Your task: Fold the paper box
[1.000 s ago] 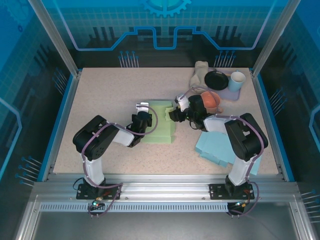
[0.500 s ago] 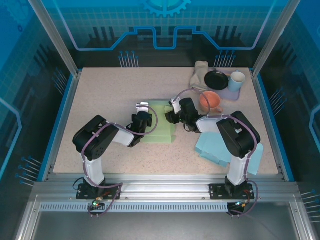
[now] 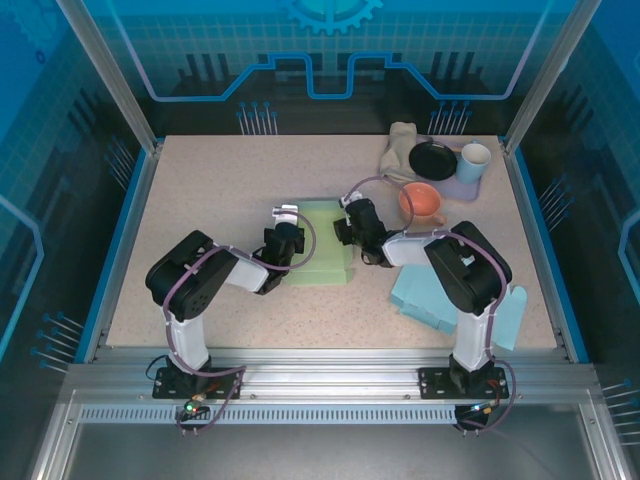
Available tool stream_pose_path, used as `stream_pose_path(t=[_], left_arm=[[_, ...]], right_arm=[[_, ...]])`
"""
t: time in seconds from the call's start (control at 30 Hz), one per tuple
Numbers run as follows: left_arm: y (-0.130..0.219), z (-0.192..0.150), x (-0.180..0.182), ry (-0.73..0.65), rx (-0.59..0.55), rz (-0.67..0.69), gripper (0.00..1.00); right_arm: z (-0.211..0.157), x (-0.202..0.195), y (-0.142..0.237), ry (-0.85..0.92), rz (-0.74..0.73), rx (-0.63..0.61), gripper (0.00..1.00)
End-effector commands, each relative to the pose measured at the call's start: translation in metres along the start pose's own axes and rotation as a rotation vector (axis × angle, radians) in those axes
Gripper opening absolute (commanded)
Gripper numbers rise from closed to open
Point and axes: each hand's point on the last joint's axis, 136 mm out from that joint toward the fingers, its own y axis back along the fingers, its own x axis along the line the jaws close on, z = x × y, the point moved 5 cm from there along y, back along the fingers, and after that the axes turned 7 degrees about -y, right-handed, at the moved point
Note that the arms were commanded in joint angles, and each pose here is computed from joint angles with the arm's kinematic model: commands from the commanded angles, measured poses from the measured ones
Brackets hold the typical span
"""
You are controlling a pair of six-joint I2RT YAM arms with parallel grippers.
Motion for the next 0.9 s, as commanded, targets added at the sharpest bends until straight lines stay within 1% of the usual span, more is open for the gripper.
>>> stream_pose_path(t=[0.0,0.03,0.13,0.27,0.37,0.43,0.47,0.5,0.57,0.63,0.7,0.8,0.83,0.87], left_arm=[[0.000,-0.011,-0.003,-0.040,0.069,-0.019,0.08],[0.000,-0.011,-0.003,-0.039,0.071,-0.015,0.08],[-0.001,-0.011,-0.002,-0.038,0.077,0.002,0.08],[-0.003,-0.010,-0.001,-0.037,0.083,0.017,0.08],[-0.003,-0.011,-0.001,-0.037,0.085,0.023,0.08],[-0.003,-0.010,-0.001,-0.038,0.085,0.024,0.08],[-0.003,-0.010,-0.001,-0.036,0.085,0.027,0.08],[-0.003,-0.010,0.000,-0.037,0.086,0.028,0.08],[-0.004,-0.010,0.000,-0.035,0.086,0.030,0.08],[-0.004,-0.011,0.000,-0.035,0.088,0.031,0.08],[-0.003,-0.010,0.000,-0.034,0.086,0.030,0.08],[-0.003,-0.010,0.000,-0.036,0.086,0.030,0.08],[-0.003,-0.010,0.000,-0.035,0.086,0.029,0.08],[-0.003,-0.010,0.000,-0.035,0.086,0.029,0.08]], right_arm=[[-0.001,-0.020,-0.002,-0.077,-0.227,-0.033,0.39],[-0.005,-0.022,-0.001,-0.070,-0.263,-0.019,0.38],[-0.005,-0.019,0.004,-0.051,-0.344,-0.044,0.35],[0.000,-0.010,0.008,0.006,-0.440,-0.070,0.35],[0.001,-0.006,0.011,0.018,-0.481,-0.080,0.34],[0.002,-0.008,0.012,0.011,-0.510,-0.088,0.31],[0.002,-0.009,0.013,0.005,-0.526,-0.088,0.25],[0.003,-0.013,0.015,-0.013,-0.567,-0.097,0.00],[0.002,-0.021,0.023,-0.057,-0.649,-0.105,0.00],[0.001,-0.023,0.023,-0.058,-0.666,-0.102,0.00],[0.000,-0.023,0.022,-0.067,-0.648,-0.096,0.00],[-0.003,-0.018,0.013,-0.085,-0.558,-0.064,0.00],[-0.004,-0.015,0.011,-0.087,-0.524,-0.055,0.04],[-0.004,-0.012,0.008,-0.090,-0.490,-0.048,0.12]])
